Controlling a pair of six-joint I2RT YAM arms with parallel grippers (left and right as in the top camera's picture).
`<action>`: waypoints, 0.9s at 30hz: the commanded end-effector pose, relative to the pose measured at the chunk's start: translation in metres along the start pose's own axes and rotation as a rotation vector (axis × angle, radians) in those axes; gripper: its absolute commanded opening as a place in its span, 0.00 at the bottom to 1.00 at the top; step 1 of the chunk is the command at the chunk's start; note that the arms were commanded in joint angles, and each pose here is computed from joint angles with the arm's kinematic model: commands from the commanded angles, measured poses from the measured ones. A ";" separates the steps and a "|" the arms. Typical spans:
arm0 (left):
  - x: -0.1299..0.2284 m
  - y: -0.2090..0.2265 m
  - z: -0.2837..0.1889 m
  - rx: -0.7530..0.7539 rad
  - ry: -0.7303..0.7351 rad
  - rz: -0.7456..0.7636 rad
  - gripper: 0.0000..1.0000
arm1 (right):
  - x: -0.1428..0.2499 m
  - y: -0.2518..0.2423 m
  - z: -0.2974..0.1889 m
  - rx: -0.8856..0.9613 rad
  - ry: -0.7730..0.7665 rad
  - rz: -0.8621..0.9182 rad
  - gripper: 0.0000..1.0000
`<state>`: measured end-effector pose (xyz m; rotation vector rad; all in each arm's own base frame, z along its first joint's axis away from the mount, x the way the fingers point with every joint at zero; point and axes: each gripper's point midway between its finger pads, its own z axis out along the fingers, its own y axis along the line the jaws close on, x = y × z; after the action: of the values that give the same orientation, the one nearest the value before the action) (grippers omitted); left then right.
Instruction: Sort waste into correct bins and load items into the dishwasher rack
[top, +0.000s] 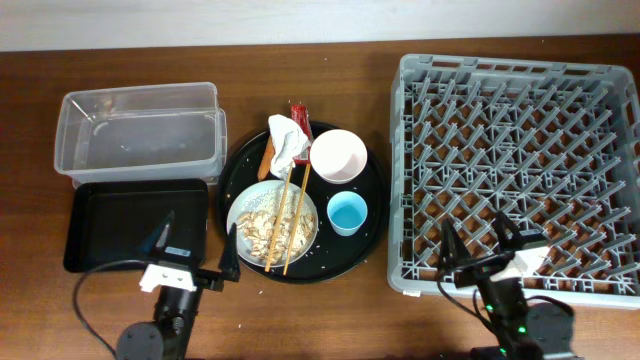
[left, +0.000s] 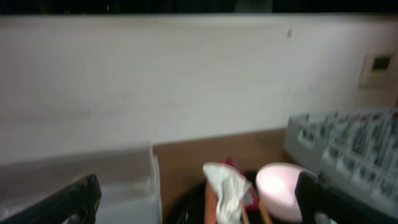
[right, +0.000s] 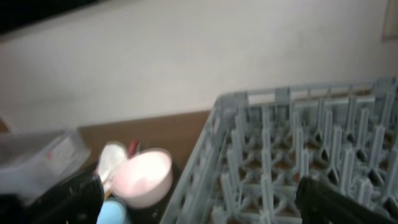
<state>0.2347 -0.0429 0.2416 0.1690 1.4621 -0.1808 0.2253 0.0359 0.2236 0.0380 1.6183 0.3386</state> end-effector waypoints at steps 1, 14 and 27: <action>-0.029 -0.001 0.011 0.011 0.125 -0.065 0.99 | -0.034 0.018 -0.013 -0.025 0.078 0.015 0.98; -0.021 -0.064 0.120 0.432 0.900 -0.439 0.99 | -0.048 0.025 0.036 0.062 0.722 0.161 0.98; 0.194 -0.124 0.203 0.070 1.142 -0.103 0.68 | 0.038 -0.021 0.050 0.347 1.080 0.276 0.98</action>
<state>0.4061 -0.2261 0.0978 0.3544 2.5834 -0.3698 0.2745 0.0387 0.1769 0.3735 2.7525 0.3150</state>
